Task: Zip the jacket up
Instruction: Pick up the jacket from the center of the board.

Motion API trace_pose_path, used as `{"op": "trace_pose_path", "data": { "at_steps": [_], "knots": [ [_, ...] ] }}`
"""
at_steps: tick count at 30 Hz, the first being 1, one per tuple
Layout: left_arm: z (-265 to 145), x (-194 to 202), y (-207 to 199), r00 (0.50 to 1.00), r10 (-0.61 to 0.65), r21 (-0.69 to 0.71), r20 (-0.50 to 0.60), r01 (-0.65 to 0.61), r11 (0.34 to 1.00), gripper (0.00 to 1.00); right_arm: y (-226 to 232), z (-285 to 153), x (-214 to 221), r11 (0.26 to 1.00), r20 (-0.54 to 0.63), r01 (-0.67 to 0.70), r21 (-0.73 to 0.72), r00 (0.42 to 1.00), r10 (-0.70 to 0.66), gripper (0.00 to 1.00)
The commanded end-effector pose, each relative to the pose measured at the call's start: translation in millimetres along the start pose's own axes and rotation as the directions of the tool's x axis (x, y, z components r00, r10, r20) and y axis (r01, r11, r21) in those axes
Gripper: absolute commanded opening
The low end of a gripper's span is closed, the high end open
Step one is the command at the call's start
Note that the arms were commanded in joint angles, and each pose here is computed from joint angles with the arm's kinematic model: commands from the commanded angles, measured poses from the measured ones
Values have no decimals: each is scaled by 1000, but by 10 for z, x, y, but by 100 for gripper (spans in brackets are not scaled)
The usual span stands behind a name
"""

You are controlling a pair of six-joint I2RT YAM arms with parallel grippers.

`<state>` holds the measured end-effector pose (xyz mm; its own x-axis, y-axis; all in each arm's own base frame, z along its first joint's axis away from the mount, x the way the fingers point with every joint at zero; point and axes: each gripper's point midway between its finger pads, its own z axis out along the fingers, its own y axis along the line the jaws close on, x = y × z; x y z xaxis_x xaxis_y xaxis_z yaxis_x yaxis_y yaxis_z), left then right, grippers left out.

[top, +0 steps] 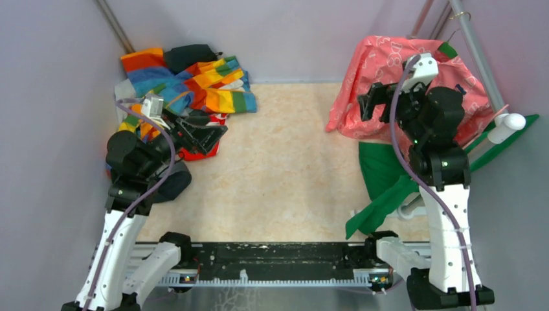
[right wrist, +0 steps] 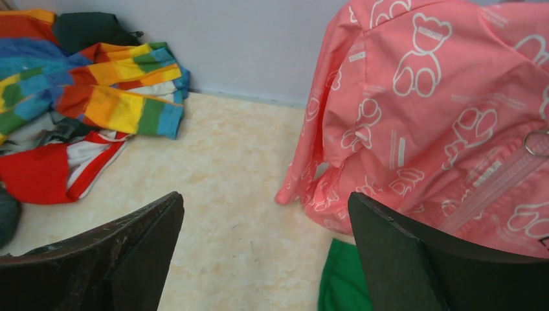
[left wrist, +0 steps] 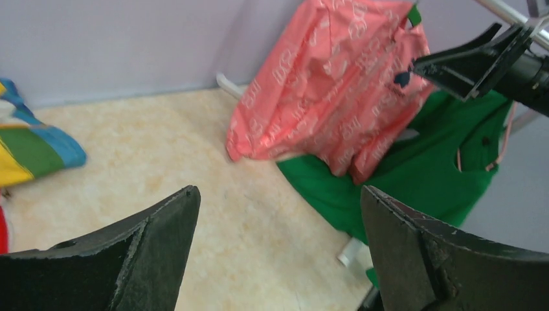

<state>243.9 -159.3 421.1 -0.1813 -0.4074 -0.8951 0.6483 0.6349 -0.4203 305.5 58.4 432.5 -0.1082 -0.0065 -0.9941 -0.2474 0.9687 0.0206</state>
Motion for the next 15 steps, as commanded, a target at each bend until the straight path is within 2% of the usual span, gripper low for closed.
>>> {"op": "trace_pose_path", "data": {
  "at_steps": [1,6,8,10,13,15],
  "knots": [
    [-104,367,-243,992,-66,109,-108,78,991,98,147,-303,-1,994,1,-87,-68,996,87,99],
    [-58,847,-524,967,-87,186,-239,134,973,99,254,-495,72,987,-13,-90,-135,996,89,99],
    [-33,1023,-637,956,-81,207,-282,143,968,99,358,-543,158,977,-25,-58,-206,998,53,99],
    [-5,1198,-704,944,-75,215,-323,150,965,99,530,-591,325,942,-42,22,-335,998,-38,99],
    [59,1483,-651,928,-56,193,-368,135,972,99,670,-640,627,884,-64,88,-459,989,-131,98],
    [105,1679,-472,925,-37,130,-377,92,987,99,716,-641,834,850,-76,113,-514,981,-177,98]
  ]
}}
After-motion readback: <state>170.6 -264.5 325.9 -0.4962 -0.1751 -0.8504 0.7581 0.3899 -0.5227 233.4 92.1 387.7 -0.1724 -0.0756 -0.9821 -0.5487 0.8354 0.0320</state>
